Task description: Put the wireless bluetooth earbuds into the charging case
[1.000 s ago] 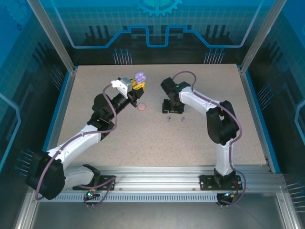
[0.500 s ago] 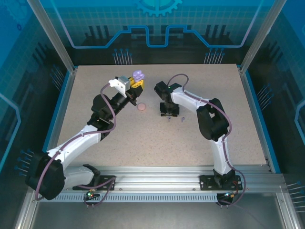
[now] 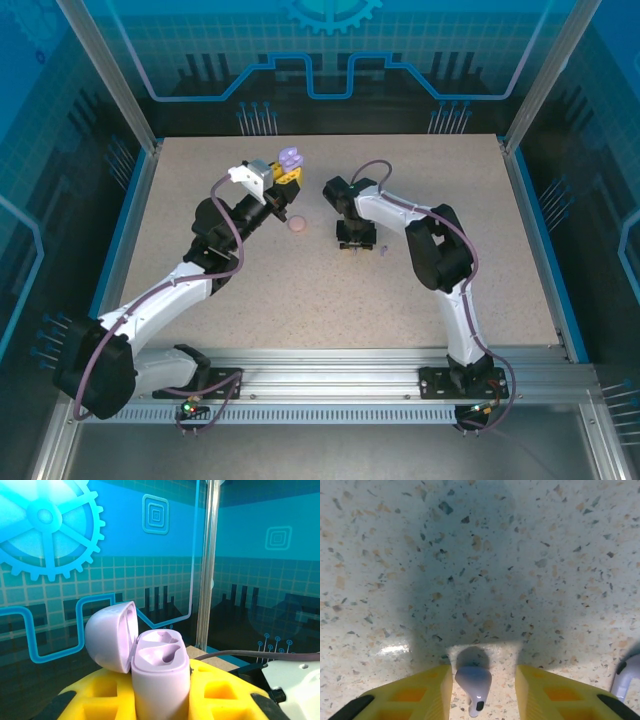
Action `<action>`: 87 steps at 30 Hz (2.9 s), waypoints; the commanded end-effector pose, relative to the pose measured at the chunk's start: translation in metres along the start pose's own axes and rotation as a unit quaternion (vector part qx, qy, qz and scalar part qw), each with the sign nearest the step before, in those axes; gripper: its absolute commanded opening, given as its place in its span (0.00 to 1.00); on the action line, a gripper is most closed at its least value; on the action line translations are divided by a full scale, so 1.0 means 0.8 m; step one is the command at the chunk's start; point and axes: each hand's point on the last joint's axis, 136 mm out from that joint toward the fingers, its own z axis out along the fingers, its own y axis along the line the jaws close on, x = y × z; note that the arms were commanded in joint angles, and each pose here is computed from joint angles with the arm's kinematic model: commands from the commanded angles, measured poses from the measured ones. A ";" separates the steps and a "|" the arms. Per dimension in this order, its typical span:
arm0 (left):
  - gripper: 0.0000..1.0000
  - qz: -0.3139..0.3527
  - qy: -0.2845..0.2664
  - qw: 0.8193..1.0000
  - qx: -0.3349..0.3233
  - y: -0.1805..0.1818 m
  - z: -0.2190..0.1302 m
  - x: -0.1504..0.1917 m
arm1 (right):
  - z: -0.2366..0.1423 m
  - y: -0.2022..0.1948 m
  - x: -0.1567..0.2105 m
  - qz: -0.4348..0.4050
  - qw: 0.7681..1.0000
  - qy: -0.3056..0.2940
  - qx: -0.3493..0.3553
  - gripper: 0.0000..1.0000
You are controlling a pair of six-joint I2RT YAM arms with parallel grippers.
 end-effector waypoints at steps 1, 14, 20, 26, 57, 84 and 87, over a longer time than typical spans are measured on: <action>0.00 0.013 -0.035 0.999 0.007 -0.007 -0.001 -0.037 | 0.001 0.000 -0.001 0.004 1.000 0.001 0.012 0.37; 0.00 0.013 -0.030 0.999 0.008 -0.007 0.001 -0.033 | 0.008 -0.001 -0.004 0.014 1.000 0.007 0.008 0.32; 0.00 0.013 -0.029 0.999 0.012 -0.008 0.003 -0.031 | 0.013 0.002 -0.004 0.025 1.000 0.012 0.003 0.29; 0.00 0.014 -0.028 0.999 0.014 -0.010 0.003 -0.031 | 0.014 0.004 -0.006 0.028 1.000 0.013 -0.001 0.23; 0.00 0.017 -0.037 0.996 0.080 -0.050 0.002 -0.051 | -0.264 -0.011 -0.048 -0.071 0.948 -0.268 -0.154 0.11; 0.00 0.063 -0.032 0.988 0.139 -0.102 0.008 -0.041 | -0.587 -0.002 0.059 -0.297 0.714 -0.547 -0.322 0.14; 0.00 0.064 -0.032 0.987 0.145 -0.106 0.006 -0.043 | -0.587 0.007 0.072 -0.320 0.698 -0.547 -0.332 0.14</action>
